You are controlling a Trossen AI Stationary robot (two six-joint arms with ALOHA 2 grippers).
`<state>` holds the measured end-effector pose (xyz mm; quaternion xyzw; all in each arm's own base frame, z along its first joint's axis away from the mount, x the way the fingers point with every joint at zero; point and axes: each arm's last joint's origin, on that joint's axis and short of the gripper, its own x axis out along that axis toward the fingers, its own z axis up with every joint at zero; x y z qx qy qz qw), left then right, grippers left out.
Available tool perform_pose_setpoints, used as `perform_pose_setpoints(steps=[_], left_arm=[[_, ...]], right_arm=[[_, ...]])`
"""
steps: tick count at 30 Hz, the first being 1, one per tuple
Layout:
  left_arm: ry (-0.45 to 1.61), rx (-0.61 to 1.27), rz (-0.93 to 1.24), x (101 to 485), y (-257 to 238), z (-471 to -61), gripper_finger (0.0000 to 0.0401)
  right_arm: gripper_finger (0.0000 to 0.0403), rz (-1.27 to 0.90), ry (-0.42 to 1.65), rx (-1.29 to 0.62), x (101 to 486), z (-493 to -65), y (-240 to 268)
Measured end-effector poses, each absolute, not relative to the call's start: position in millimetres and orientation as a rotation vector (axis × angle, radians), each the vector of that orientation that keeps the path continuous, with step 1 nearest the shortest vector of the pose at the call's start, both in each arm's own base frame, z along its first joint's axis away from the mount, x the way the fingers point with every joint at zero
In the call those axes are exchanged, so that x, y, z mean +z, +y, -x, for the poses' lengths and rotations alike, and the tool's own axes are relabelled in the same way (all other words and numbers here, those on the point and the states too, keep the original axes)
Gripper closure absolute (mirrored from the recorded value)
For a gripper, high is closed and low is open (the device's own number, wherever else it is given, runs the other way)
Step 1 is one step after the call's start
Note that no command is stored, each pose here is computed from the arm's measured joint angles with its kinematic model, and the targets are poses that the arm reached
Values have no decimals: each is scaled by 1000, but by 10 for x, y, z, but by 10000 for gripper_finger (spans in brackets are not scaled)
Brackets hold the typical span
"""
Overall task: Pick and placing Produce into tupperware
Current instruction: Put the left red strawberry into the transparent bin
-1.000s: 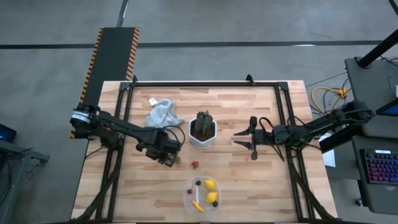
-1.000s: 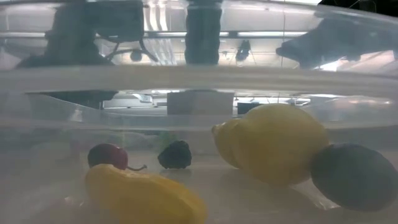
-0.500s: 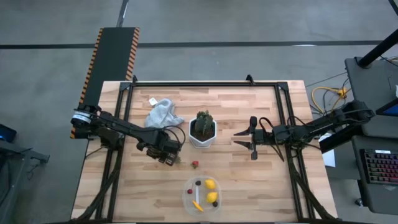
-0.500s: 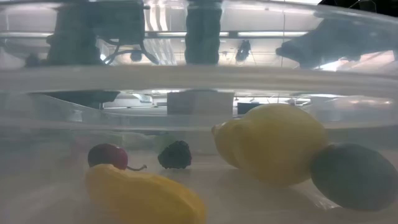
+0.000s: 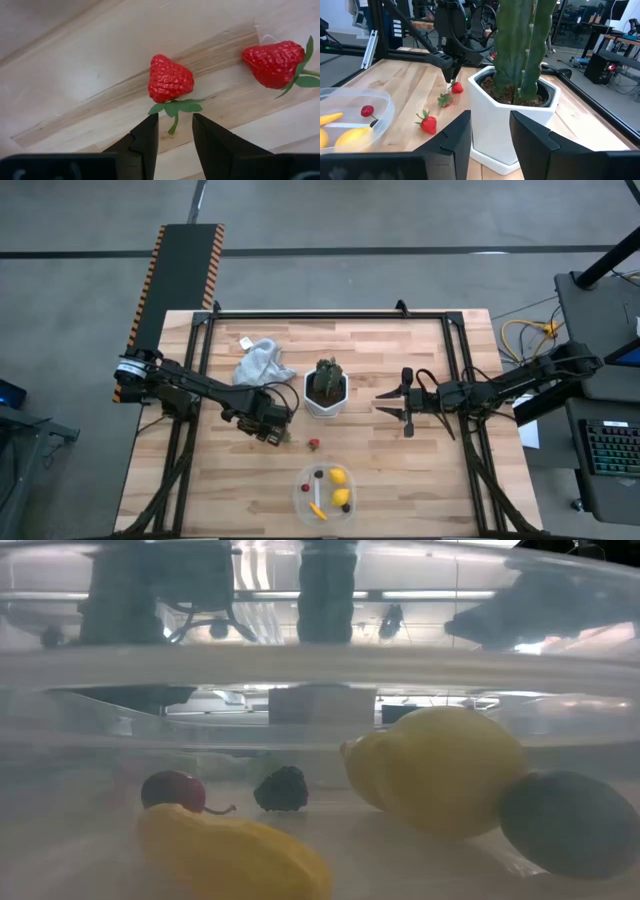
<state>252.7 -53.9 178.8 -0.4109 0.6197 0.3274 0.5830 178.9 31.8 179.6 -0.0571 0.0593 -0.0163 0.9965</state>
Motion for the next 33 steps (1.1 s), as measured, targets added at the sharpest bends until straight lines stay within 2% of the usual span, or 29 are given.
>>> perform_pose_setpoints(steps=[33], left_arm=[[1472,673,963,1762,-561,-2538,296]], right_arm=[[284,111,138,-31,1777,-1786,317]])
